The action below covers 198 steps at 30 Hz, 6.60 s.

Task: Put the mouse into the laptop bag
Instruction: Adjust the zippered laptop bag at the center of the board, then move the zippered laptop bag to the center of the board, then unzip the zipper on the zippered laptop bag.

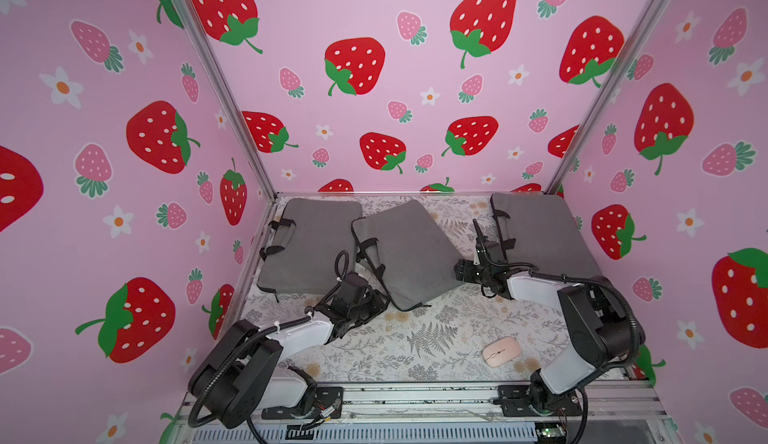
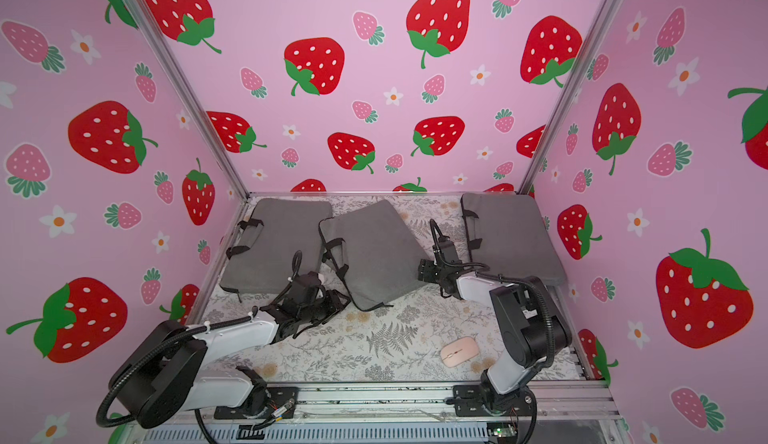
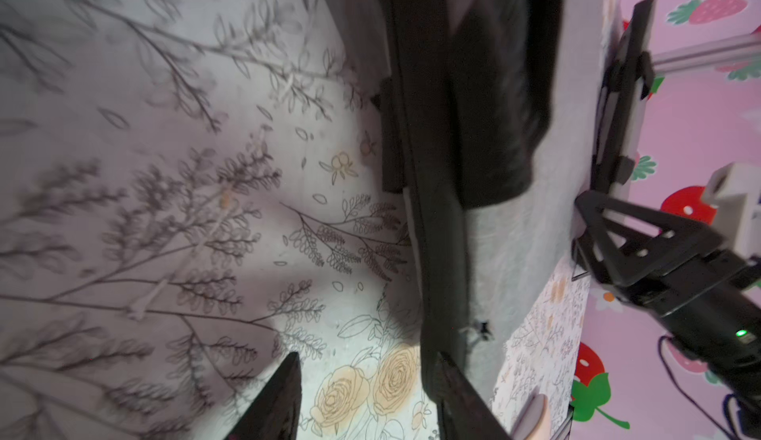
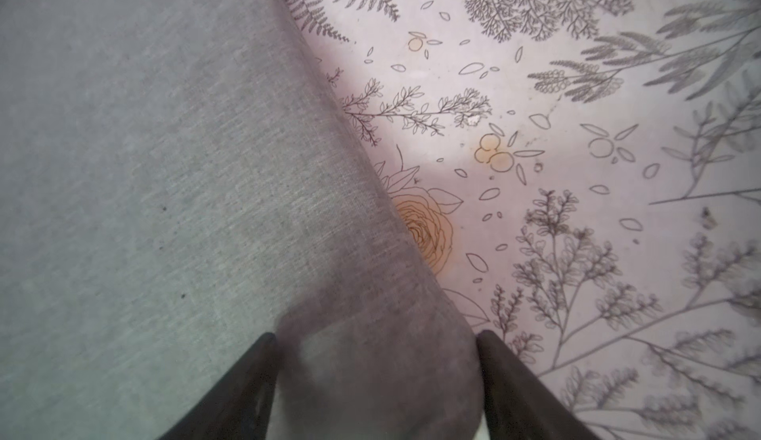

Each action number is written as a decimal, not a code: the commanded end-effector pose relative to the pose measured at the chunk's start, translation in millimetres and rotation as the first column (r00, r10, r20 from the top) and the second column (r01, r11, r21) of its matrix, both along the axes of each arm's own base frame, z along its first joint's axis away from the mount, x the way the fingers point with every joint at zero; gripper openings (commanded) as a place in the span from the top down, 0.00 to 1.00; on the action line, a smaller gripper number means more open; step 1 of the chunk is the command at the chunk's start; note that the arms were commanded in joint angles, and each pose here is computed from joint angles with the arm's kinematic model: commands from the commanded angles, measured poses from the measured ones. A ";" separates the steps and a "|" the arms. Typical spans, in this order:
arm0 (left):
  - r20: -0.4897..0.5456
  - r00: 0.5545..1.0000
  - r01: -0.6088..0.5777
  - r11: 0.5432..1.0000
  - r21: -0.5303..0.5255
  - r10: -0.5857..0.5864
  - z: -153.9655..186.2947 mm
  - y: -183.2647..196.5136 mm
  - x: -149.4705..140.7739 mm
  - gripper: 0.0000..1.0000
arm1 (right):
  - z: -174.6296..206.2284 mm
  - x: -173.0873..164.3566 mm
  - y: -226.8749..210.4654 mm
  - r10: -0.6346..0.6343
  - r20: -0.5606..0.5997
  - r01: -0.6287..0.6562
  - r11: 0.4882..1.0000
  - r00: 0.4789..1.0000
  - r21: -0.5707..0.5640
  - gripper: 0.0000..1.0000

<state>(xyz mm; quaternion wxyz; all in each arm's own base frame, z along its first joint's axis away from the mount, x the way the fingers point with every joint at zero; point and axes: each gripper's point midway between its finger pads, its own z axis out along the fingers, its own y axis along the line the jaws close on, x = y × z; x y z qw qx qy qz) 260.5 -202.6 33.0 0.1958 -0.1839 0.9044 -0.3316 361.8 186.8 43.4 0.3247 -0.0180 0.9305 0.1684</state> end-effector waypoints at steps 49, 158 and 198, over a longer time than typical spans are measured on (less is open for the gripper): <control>0.258 0.962 -0.098 0.995 0.015 0.091 98.9 56.7 39.1 0.37 | 59.2 -71.2 57.3 0.157 0.161 -0.153 0.987 0.974 -0.038 0.43; 0.028 0.952 0.291 0.872 -0.393 -0.305 3.7 -261.0 113.5 0.66 | -17.7 -60.7 -64.3 -0.068 -0.116 0.073 0.996 0.991 0.045 0.48; 0.061 0.934 0.340 0.826 -0.451 -0.351 16.8 -295.2 110.1 0.69 | -11.0 -76.9 -63.9 -0.111 -0.110 0.106 0.993 0.988 -0.043 1.00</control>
